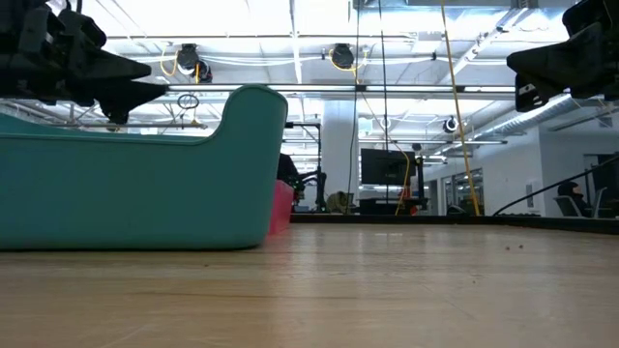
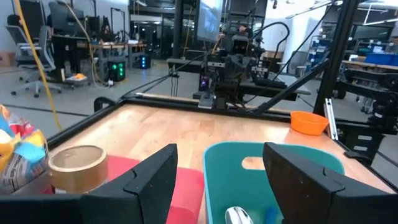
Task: Pick & Place Food Item
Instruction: Return to Home Position
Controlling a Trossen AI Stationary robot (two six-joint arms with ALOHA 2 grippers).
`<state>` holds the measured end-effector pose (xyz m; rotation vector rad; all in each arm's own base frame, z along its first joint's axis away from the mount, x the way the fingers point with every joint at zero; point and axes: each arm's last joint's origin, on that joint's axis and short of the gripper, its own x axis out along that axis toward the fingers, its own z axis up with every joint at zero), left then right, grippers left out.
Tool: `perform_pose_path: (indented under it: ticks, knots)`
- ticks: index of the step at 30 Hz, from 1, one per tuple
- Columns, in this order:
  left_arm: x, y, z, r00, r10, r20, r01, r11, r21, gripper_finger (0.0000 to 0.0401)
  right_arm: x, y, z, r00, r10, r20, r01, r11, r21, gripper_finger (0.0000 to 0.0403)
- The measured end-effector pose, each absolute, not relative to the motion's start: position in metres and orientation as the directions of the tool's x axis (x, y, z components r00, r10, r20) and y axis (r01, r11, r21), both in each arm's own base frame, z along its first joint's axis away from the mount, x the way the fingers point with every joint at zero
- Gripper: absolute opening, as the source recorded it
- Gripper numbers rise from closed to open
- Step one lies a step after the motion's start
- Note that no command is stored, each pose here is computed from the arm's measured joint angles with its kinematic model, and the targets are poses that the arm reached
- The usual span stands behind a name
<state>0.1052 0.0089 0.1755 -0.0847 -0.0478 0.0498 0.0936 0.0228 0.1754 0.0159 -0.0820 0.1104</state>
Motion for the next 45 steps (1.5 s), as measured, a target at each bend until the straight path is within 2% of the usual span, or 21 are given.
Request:
perform_pose_path:
  ticks: [28,33,45]
  knots:
    - [0.1056,0.0051,0.1688,1.000,0.022,-0.021,-0.024,0.998,-0.066,0.0244,0.0936,0.0228,0.1753,0.990,0.110,0.082,-0.112,0.994,0.013,0.0004]
    - [0.1043,0.0037,0.1707,1.000,-0.026,0.001,0.026,0.999,-0.047,0.0244,0.0937,0.0228,0.1745,0.991,0.110,0.074,-0.112,0.993,0.028,0.0004]
    - [0.0975,0.0049,0.1696,1.000,0.030,0.006,-0.029,0.998,-0.057,0.0244,0.0937,0.0229,0.1741,0.991,0.111,0.070,-0.114,0.993,0.028,0.0004]
